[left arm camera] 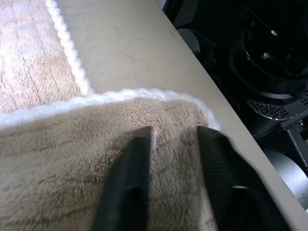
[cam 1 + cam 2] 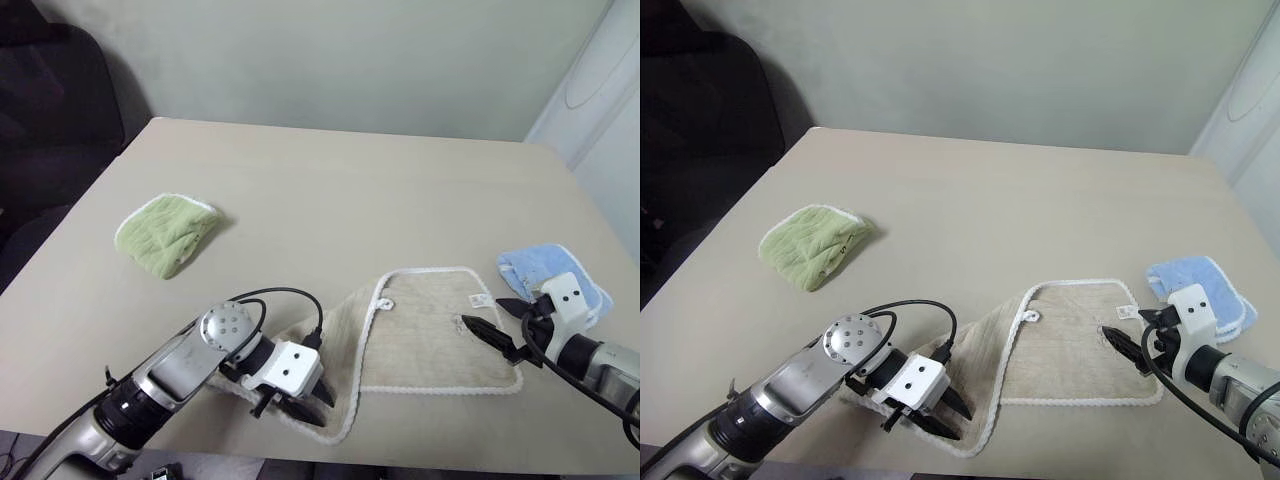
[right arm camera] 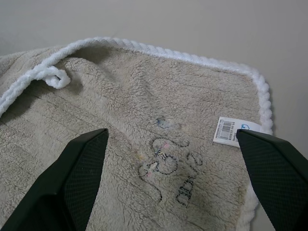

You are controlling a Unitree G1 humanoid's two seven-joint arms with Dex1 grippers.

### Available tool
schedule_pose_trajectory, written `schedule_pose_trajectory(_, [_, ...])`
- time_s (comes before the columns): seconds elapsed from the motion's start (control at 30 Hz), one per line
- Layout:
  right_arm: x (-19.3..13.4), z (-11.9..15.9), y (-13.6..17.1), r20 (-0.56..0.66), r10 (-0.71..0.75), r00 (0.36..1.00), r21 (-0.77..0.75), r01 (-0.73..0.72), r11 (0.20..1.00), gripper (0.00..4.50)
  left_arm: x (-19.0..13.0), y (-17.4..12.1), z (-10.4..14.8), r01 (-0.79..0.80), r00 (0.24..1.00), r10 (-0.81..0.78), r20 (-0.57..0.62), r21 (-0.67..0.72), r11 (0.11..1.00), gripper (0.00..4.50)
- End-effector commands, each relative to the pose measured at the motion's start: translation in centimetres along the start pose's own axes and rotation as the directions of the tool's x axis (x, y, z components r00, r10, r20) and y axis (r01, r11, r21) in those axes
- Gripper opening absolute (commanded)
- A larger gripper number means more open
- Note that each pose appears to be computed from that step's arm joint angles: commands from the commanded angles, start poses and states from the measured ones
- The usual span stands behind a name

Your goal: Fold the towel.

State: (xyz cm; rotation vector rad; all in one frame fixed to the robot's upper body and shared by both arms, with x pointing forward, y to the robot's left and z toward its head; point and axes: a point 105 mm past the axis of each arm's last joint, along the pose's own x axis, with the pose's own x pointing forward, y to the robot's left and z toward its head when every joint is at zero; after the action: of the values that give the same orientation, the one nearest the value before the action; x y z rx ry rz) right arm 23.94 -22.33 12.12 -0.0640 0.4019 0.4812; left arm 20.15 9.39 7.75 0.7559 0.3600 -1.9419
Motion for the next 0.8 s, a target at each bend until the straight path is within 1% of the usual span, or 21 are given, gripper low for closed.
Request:
schedule_pose_trajectory(0.03, [-0.5, 1.0, -0.1, 0.034, -0.017, 0.999, -0.035, 0.019, 0.999, 4.50, -0.6, -0.2, 1.1, 0.003, 1.000, -0.003, 0.003, 0.076, 0.997, 3.13])
schedule_pose_trajectory(0.17, [-0.4, 0.9, 0.1, 0.030, -0.016, 0.999, -0.033, 0.017, 0.999, 4.50, -0.1, -1.5, 1.7, 0.070, 0.997, -0.071, 0.002, 0.111, 0.991, 3.13])
schedule_pose_trajectory(0.27, [-0.4, 0.9, 0.2, 0.029, -0.015, 0.999, -0.033, 0.016, 0.999, 4.50, 0.2, -1.8, 1.7, 0.090, 0.996, -0.090, -0.011, 0.126, 0.988, 3.13])
schedule_pose_trajectory(0.4, [-0.5, 0.9, 0.3, 0.028, -0.014, 0.999, -0.031, 0.015, 0.999, 4.50, 1.0, -2.1, 0.9, 0.127, 0.991, -0.118, -0.066, 0.161, 0.979, 3.13])
schedule_pose_trajectory(0.6, [-0.6, 0.8, 0.4, 0.029, -0.019, 0.999, -0.028, 0.019, 0.999, 4.50, 1.8, -1.5, -0.8, 0.144, 0.980, -0.107, -0.167, 0.228, 0.963, 3.13])
schedule_pose_trajectory(0.8, [-0.7, 0.8, 0.4, 0.030, -0.022, 0.999, -0.027, 0.023, 0.999, 4.50, 2.0, -1.0, -1.2, 0.132, 0.981, -0.095, -0.167, 0.225, 0.965, 3.13])
